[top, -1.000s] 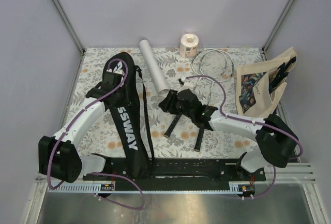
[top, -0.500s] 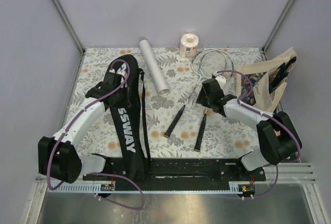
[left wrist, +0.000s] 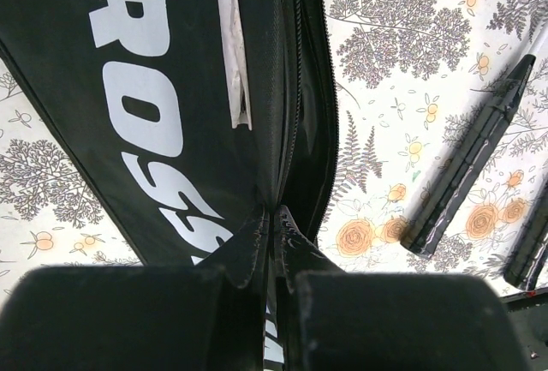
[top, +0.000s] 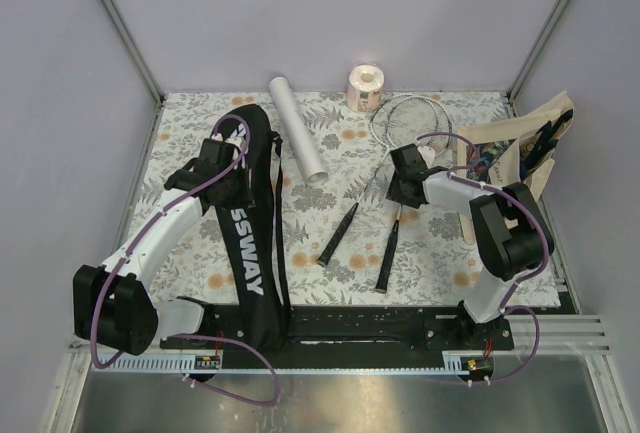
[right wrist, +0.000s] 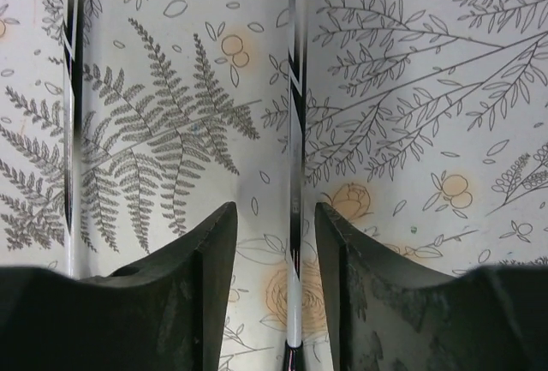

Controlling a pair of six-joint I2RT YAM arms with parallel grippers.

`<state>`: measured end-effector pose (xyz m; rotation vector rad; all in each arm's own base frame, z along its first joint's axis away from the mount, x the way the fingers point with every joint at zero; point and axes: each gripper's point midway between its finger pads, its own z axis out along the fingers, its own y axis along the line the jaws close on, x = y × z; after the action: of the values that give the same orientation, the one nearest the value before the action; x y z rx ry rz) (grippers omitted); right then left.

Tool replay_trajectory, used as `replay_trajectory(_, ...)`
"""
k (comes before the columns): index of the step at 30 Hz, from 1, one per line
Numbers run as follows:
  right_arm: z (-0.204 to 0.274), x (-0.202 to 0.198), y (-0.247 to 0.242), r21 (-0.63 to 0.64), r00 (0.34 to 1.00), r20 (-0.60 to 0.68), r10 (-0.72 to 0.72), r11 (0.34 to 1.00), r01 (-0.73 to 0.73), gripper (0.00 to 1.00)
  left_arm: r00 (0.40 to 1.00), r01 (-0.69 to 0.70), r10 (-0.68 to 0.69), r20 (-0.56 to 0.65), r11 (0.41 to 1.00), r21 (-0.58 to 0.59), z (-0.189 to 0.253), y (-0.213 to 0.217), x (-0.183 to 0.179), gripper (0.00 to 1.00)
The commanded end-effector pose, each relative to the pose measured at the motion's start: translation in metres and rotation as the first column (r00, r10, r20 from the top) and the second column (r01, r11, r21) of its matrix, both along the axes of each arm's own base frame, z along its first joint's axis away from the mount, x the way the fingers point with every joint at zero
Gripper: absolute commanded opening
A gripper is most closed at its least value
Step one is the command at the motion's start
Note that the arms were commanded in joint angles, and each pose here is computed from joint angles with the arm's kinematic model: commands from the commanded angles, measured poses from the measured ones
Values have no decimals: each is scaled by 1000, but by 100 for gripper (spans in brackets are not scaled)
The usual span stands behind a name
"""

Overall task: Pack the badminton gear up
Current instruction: Pick up the racket from the center of the board.

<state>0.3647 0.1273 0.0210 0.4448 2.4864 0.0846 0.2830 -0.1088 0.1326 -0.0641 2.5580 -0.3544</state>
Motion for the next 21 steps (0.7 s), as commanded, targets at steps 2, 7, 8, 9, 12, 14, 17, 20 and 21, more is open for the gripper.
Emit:
replay_trajectory(2,-6,3,3,-8,998,-58,6,1000,-6,32,997,-21,26,71,997,-76,19,-5,15,0)
replay_trajectory(7,3,3,0,-6,1000,-10,12,1000,-12,1,995,-51,57,77,995,-86,25,0,20,0)
replay_trajectory(8,11,2,-3,-12,1000,13,3,1000,-3,0,994,-64,71,80,995,-79,25,2,21,0)
replay_trajectory(9,16,0,-7,-17,1000,29,-4,1000,4,0,993,-76,83,90,994,-77,27,5,23,0)
replay_trajectory(12,43,-5,-18,-37,993,114,-28,999,33,0,990,-96,104,96,991,-89,29,7,30,0)
replay_trajectory(14,63,-9,-18,-39,984,178,-10,999,17,0,990,-96,105,90,990,-104,31,4,34,0)
replay_trajectory(17,88,-20,-11,-67,968,247,36,998,-20,0,990,-100,111,86,987,-129,30,0,40,0)
replay_trajectory(20,110,-37,12,-93,948,297,112,992,-88,0,988,-108,121,91,986,-130,30,1,46,0)
replay_trajectory(21,116,-46,23,-105,940,306,153,986,-127,0,988,-111,124,93,985,-130,30,1,48,0)
